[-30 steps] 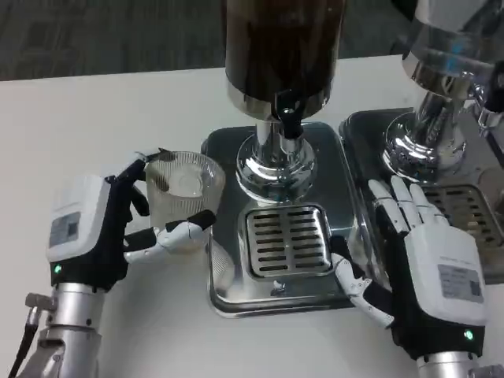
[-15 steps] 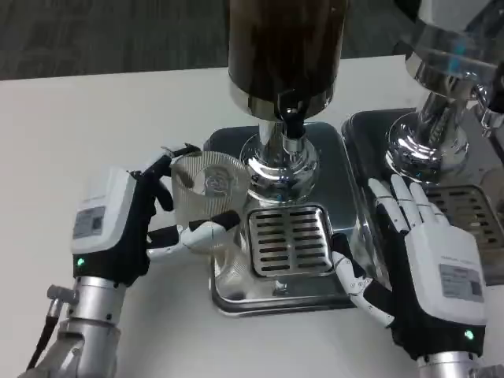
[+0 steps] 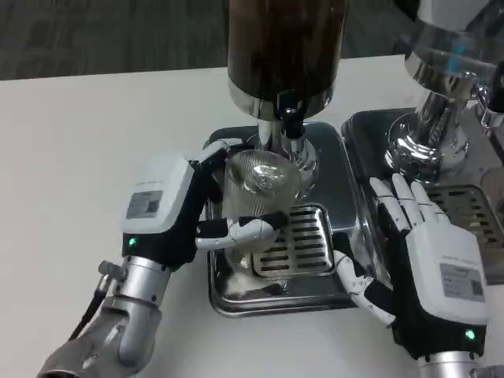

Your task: Grasp the cup under the faucet to collect the drink, then remove the cup.

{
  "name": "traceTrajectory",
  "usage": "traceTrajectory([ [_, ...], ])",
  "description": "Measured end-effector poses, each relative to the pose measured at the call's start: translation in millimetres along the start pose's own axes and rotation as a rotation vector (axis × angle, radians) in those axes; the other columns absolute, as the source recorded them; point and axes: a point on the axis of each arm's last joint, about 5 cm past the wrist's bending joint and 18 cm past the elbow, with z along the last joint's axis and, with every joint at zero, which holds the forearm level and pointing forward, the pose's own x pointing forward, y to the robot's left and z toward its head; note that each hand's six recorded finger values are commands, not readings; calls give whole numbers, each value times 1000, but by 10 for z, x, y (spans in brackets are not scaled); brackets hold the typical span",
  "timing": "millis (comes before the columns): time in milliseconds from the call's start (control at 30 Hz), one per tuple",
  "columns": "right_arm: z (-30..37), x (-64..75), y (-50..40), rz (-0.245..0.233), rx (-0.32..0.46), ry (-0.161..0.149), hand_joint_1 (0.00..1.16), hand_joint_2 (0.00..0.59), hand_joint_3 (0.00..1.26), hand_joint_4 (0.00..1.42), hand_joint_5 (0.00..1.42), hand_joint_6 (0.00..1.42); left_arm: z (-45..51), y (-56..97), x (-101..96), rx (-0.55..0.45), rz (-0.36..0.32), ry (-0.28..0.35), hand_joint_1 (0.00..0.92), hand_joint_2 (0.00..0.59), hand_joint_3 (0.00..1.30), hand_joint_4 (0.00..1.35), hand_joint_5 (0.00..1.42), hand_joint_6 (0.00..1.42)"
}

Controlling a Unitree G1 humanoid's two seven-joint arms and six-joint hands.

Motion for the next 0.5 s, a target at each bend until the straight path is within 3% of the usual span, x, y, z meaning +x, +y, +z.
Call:
traceTrajectory([
  [300, 20, -22, -33, -14, 1, 2, 295, 425, 177, 74, 73, 161, 219, -160, 249, -4, -16, -43, 421, 100, 402, 609, 840, 1011],
  [500, 14, -52, -34, -7, -9, 13, 295, 425, 177, 74, 73, 161, 258, -245, 240, 27, -48, -52, 436, 94, 399, 609, 840, 1011],
])
